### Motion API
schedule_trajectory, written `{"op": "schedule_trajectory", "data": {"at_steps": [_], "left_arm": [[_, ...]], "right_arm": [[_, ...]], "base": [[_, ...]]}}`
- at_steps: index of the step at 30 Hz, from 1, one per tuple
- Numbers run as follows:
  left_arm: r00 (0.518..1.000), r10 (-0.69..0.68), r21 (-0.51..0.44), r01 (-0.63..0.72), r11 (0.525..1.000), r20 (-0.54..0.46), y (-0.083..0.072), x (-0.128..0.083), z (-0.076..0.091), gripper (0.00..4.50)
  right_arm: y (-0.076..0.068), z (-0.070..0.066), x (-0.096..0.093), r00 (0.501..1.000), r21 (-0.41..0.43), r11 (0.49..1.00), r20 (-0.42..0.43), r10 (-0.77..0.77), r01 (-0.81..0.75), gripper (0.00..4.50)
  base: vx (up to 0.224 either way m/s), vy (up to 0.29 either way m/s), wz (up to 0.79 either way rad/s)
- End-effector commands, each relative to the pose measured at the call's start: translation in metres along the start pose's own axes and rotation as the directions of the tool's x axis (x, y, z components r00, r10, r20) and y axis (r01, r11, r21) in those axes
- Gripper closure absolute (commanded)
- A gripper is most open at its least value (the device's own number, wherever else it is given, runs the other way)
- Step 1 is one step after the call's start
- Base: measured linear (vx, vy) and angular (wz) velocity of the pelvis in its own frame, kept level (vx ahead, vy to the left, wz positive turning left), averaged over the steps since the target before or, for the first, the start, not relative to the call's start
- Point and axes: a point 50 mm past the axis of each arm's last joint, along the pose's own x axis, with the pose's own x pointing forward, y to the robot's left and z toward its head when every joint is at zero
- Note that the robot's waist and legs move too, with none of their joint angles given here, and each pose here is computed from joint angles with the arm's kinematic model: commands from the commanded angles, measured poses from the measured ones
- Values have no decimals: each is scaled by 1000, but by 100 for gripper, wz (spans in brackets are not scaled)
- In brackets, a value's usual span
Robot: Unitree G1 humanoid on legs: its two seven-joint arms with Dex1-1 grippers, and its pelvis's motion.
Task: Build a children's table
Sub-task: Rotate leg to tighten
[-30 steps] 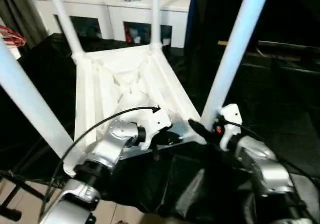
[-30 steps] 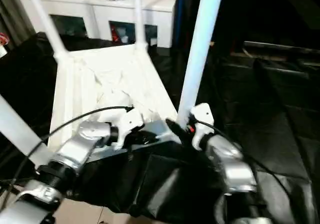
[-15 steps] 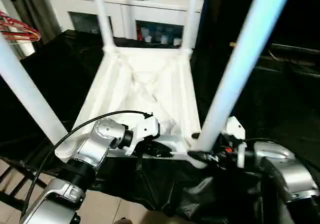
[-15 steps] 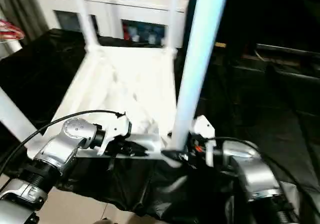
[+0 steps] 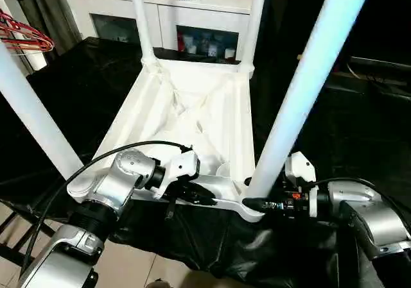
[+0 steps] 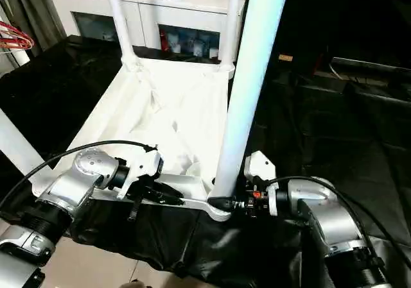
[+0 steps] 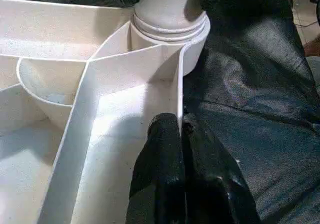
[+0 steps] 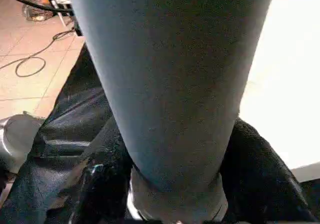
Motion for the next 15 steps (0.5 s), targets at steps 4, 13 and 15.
{"op": "schedule_trajectory", "data": {"at_steps": [4, 13, 15], "left_arm": [[993, 103, 22, -104, 994, 50, 10, 0, 14, 450], [950, 291, -27, -290, 957, 108, 15, 40, 26, 450], [946, 305, -27, -304, 952, 113, 14, 50, 31, 450]], "right_arm": [[11, -11, 14, 999, 61, 997, 14, 39, -40, 247], [-20, -29, 51, 883, 172, 867, -37, -468, 467, 253], [-26, -33, 61, 829, 209, 804, -71, -555, 557, 253]], "base": [[0, 0, 0], [-6, 0, -1], [0, 0, 0]]}}
